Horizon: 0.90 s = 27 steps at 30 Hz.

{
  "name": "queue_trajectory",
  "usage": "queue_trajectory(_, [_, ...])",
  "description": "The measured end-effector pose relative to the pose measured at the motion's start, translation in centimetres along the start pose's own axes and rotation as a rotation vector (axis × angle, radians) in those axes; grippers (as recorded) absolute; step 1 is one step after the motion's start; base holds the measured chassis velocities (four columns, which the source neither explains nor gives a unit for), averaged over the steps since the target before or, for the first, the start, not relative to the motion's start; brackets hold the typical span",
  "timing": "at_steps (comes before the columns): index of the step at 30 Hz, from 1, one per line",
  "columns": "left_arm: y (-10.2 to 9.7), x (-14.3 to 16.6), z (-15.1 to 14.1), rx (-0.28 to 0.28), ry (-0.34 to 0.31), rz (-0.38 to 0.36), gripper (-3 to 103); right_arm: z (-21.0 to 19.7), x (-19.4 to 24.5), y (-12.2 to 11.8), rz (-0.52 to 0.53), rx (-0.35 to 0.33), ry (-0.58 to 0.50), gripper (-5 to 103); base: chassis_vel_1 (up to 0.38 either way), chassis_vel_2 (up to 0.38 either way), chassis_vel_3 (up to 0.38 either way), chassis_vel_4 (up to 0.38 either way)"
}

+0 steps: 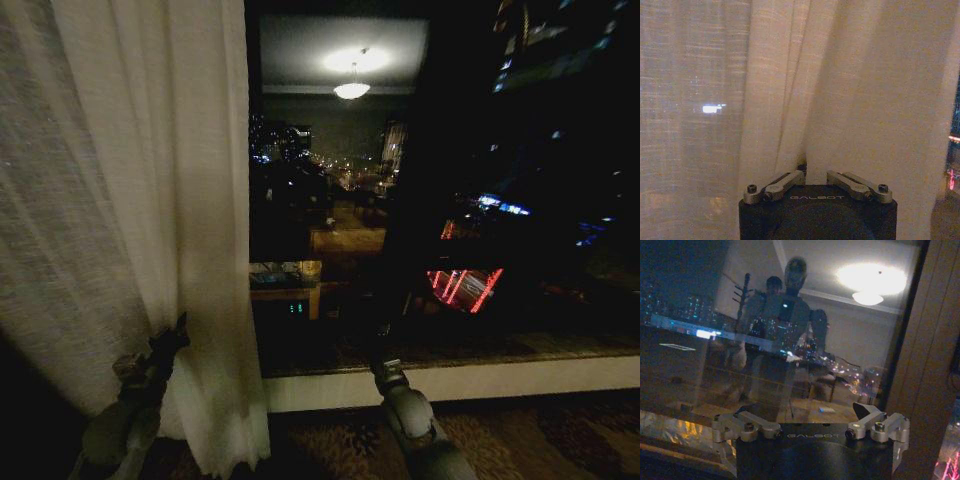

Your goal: Open the curtains by pulling them apart, changing their state from closed to fully open.

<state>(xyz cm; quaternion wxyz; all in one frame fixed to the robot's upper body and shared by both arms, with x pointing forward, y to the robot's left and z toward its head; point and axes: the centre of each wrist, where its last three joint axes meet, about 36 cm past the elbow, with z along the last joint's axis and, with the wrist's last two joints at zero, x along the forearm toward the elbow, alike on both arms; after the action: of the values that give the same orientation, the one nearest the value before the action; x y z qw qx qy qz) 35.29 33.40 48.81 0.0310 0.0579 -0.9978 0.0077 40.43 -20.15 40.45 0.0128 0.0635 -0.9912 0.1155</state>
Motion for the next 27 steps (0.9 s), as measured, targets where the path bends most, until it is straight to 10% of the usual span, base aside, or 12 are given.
queue_trajectory(27, [0.8, -0.1, 0.4, -0.020, 0.012, -0.035, 0, 0.6, -0.6, -0.4, -0.005, -0.019, -0.020, 100, 0.079, 0.074, -0.069, -0.071])
